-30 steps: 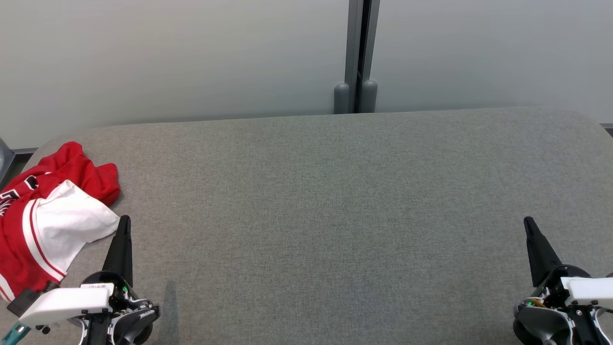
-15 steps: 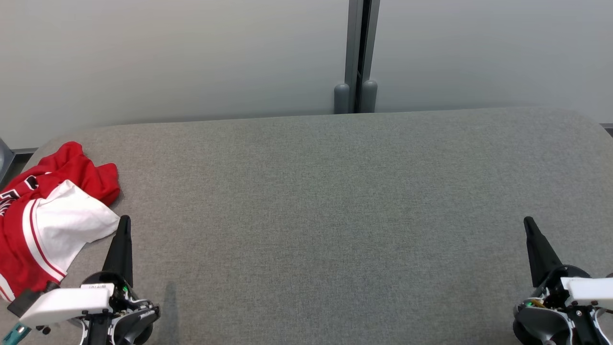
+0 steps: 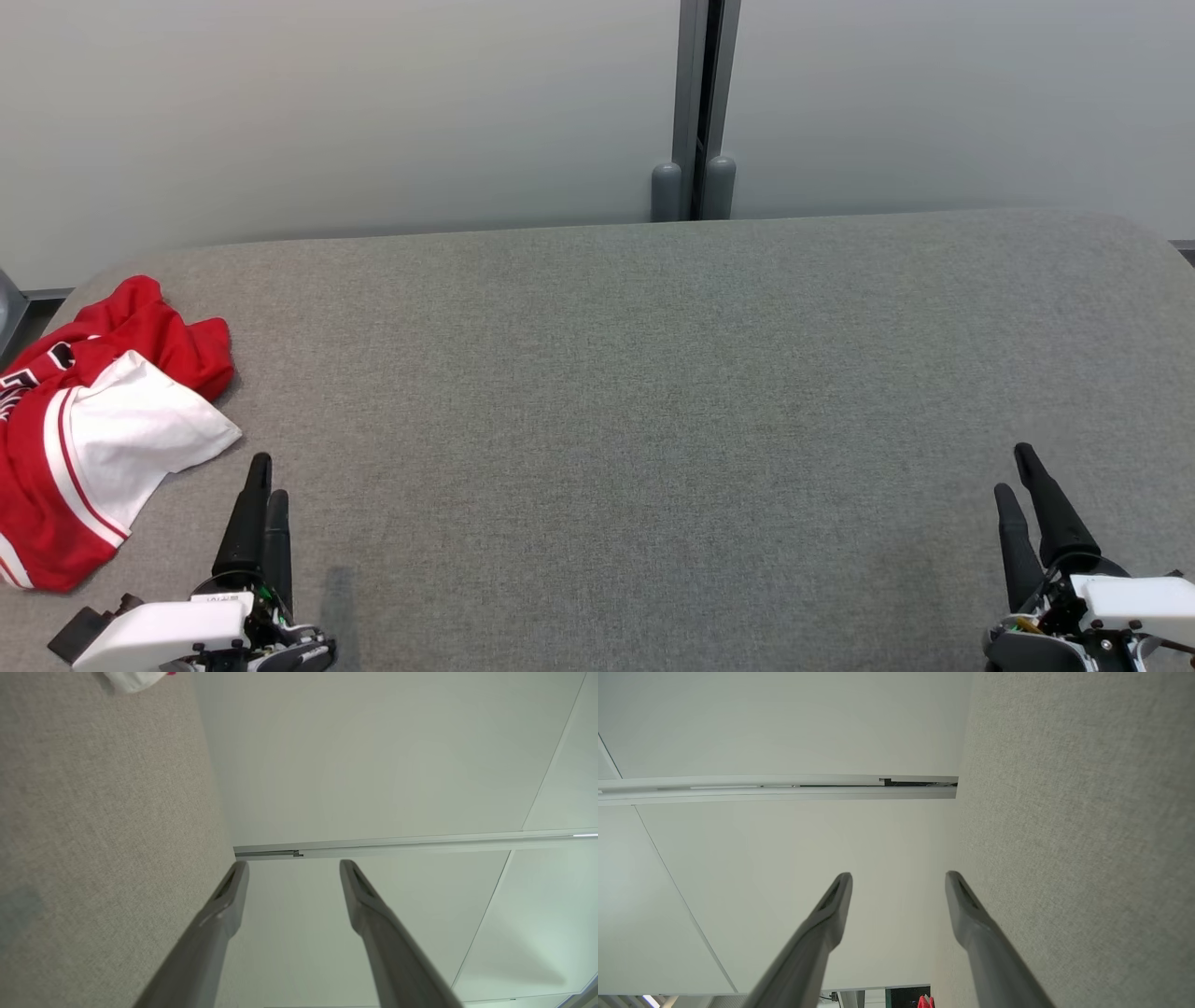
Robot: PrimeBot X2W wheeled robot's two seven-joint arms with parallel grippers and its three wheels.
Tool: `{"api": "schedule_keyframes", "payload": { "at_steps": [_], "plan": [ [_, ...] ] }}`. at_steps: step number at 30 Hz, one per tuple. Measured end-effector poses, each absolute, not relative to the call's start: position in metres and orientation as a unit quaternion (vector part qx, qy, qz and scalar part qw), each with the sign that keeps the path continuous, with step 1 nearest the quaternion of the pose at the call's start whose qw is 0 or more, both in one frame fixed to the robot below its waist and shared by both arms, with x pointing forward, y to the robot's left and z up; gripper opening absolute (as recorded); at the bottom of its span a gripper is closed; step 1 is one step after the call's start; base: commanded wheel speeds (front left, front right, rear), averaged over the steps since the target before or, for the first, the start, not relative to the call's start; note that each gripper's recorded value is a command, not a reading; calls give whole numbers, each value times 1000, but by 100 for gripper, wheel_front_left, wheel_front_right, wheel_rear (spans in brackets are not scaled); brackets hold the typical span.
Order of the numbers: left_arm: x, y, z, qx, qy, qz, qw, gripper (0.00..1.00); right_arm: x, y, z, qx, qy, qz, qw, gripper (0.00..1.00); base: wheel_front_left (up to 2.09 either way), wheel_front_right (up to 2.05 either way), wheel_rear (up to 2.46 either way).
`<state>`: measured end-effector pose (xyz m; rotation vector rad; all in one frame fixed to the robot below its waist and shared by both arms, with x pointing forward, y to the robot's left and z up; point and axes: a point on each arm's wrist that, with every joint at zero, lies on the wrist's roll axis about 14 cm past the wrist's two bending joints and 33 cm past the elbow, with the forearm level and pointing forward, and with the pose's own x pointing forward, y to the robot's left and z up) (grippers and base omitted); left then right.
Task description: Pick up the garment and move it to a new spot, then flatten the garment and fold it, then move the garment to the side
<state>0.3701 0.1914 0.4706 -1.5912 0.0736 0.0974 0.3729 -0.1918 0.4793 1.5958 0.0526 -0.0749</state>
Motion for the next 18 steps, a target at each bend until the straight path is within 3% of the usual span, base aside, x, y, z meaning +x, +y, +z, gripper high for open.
{"api": "schedule_keyframes", "payload": {
  "at_steps": [8, 18],
  "plan": [
    [374, 191, 480, -692, 20, 39, 721, 100, 377, -191, 495, 693, 4, -19, 721, 100, 0, 0, 0],
    [377, 190, 492, -622, 10, 31, 782, 100, 380, -185, 514, 638, -12, 5, 770, 100, 0, 0, 0]
  ]
}}
